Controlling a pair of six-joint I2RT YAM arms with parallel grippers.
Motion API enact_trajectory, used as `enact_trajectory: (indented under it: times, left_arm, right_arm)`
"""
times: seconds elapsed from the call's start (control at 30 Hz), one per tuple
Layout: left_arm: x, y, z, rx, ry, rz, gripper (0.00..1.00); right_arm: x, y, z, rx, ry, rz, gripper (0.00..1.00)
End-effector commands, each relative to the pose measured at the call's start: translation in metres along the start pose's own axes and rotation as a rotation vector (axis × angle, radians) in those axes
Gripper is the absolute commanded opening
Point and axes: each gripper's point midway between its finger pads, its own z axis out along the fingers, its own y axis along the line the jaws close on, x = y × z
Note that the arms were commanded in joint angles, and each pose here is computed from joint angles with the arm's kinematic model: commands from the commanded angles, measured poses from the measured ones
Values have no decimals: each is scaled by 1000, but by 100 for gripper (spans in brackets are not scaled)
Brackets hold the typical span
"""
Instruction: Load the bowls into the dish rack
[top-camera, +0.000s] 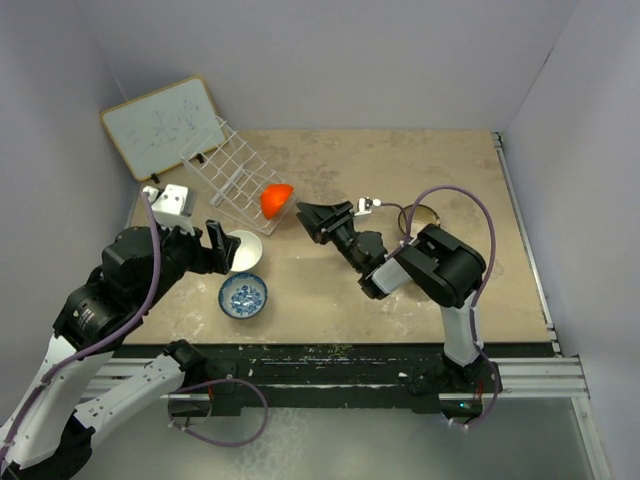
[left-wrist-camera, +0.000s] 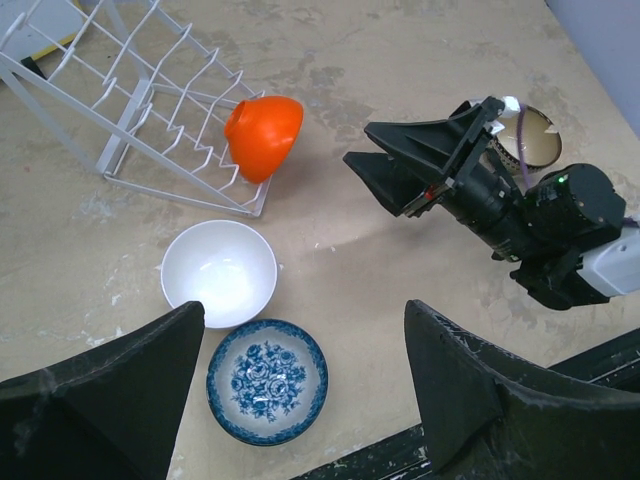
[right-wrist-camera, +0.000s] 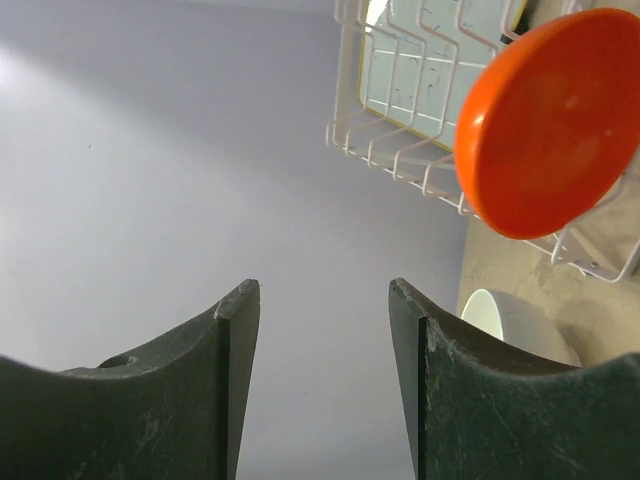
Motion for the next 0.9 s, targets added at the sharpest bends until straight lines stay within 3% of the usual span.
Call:
enact_trajectory:
  times: [0.0, 0.3, 0.47, 0.63, 0.87]
  left_arm:
    - [-33, -8, -11, 36, -102, -41, 86]
    - [-44, -9, -21, 51, -136, -21, 100]
    - [-49, -8, -25, 50, -144, -11, 99]
    - [-61, -3, -36, 25, -171, -18, 99]
    - [-100, 4, -75, 4, -274, -56, 99]
  right_arm:
    - [-5, 91, -22, -340, 13, -82, 57]
    - [13, 104, -20, -339, 140, -166, 60]
    - [24, 111, -17, -279, 209, -273, 60]
    - [28, 107, -18, -123, 272, -483, 64]
    - [22, 78, -33, 215, 378, -854, 78]
